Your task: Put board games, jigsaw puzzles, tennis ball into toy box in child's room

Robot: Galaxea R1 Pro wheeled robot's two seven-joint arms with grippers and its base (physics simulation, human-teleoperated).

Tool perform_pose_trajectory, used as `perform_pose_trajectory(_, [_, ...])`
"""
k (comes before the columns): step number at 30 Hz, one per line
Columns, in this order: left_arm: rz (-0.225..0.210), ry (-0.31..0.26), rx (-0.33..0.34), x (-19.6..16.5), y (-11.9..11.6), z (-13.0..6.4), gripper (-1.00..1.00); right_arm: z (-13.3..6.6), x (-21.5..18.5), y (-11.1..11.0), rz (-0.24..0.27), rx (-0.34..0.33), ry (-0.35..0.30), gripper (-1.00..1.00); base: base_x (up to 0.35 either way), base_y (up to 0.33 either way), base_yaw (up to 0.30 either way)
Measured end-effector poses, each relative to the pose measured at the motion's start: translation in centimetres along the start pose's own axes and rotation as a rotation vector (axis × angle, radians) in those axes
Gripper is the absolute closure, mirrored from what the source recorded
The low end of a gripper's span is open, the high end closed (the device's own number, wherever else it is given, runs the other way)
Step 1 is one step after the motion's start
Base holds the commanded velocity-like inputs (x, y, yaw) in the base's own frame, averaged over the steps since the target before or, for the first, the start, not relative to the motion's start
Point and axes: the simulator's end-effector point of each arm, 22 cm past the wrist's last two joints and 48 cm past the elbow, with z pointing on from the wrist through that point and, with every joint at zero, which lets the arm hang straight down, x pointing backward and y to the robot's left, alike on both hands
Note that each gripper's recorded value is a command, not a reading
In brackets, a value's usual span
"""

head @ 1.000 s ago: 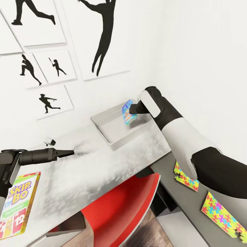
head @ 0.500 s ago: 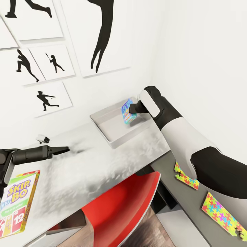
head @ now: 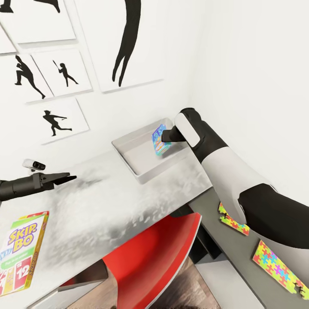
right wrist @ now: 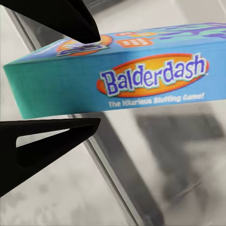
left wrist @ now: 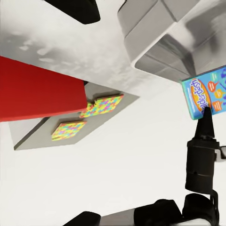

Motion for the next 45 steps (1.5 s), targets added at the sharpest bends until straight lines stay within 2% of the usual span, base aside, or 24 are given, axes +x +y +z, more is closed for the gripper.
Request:
perform_pose_trajectory(19, [-0.019, 0.003, -0.003, 0.3, 1.2, 0.0, -1.0, 1.9, 0.9, -1.1, 0.011, 0.038, 0.019, 1.0, 0.0, 0.0, 0.0])
perform_pose_trajectory(24, [-0.025, -0.009, 0.019, 0.2, 1.0, 0.1, -1.0, 2.2, 0.9, -1.2, 0.014, 0.038, 0.019, 1.0, 0.0, 0.0, 0.0])
perform_pose_trajectory(37, [-0.034, -0.009, 0.027, 0.4, 1.5, 0.3, -1.0, 0.3, -3.7, -1.2, 0.011, 0.04, -0.051, 1.0, 0.0, 0.0, 0.0])
perform_pose_trajectory(45, [-0.04, -0.005, 0.024, 0.7, 2.0, 0.4, -1.0, 0.3, -4.6, -1.3, 0.01, 0.042, -0.06, 1.0, 0.0, 0.0, 0.0])
